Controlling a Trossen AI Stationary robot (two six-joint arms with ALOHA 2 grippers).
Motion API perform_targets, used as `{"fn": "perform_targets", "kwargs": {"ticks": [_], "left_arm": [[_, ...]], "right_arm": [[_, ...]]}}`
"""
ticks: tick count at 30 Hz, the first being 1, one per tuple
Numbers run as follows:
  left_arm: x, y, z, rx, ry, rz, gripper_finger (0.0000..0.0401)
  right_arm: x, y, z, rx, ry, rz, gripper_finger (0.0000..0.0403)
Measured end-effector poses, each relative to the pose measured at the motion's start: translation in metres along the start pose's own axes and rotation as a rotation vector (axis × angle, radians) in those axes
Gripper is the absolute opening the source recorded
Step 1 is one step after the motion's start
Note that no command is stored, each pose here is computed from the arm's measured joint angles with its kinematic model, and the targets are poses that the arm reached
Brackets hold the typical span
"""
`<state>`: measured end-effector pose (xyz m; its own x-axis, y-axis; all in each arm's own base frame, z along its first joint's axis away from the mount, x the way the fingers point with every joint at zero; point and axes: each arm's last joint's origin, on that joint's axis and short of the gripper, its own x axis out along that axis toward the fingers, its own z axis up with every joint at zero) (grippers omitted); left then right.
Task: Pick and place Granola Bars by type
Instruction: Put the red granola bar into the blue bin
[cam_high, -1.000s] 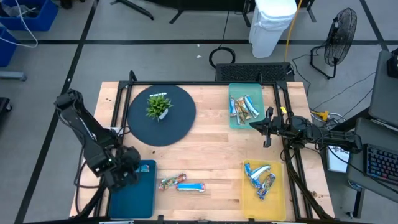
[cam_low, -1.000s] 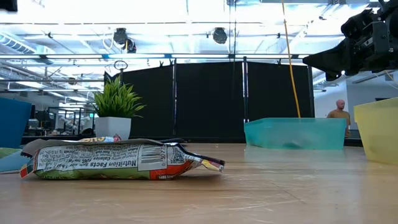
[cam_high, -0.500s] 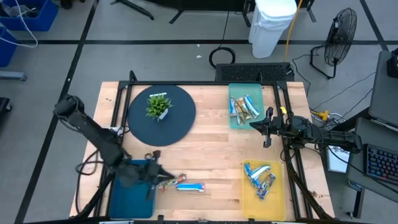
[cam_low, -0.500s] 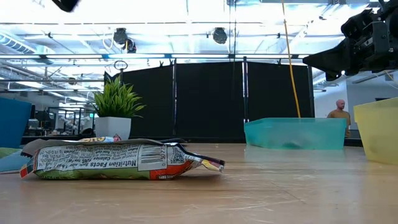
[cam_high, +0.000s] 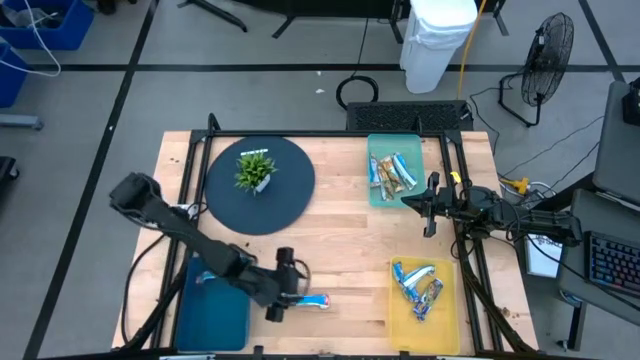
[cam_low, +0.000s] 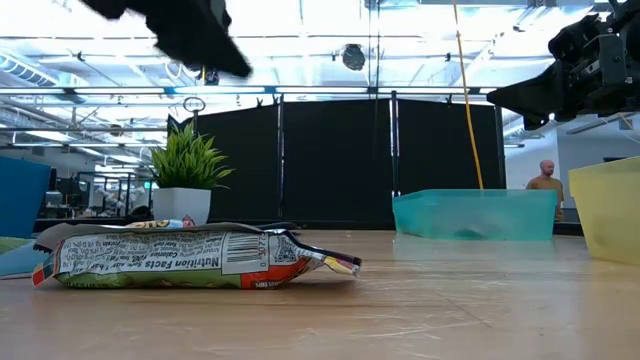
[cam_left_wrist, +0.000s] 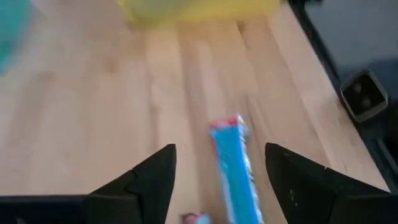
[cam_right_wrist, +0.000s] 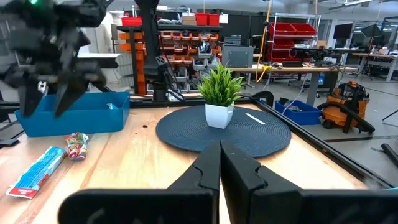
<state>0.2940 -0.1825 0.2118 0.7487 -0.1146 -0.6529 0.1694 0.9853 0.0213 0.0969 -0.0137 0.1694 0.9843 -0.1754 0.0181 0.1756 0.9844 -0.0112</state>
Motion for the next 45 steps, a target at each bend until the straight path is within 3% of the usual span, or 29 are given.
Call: {"fn": "perform_targets", "kwargs": {"ticks": [8, 15, 24, 45], "left_arm": [[0.048, -0.017, -0.002, 0.011, 0.178, -0.061, 0.0255], [0.069, -0.016, -0.014, 0.026, 0.300, -0.022, 0.0255], [0.075, -0.001, -0.024, -0.151, 0.435, -0.030, 0.0255], [0.075, 0.001, -0.024, -0.151, 0.438, -0.027, 0.0255]], "right_arm": [[0.000, 0.000, 0.000, 0.000, 0.000, 0.000, 0.0004], [0.000, 0.000, 0.000, 0.000, 0.000, 0.000, 0.0004], [0.000, 0.000, 0.000, 0.000, 0.000, 0.000, 0.0004], [0.000, 0.000, 0.000, 0.000, 0.000, 0.000, 0.0004]]}}
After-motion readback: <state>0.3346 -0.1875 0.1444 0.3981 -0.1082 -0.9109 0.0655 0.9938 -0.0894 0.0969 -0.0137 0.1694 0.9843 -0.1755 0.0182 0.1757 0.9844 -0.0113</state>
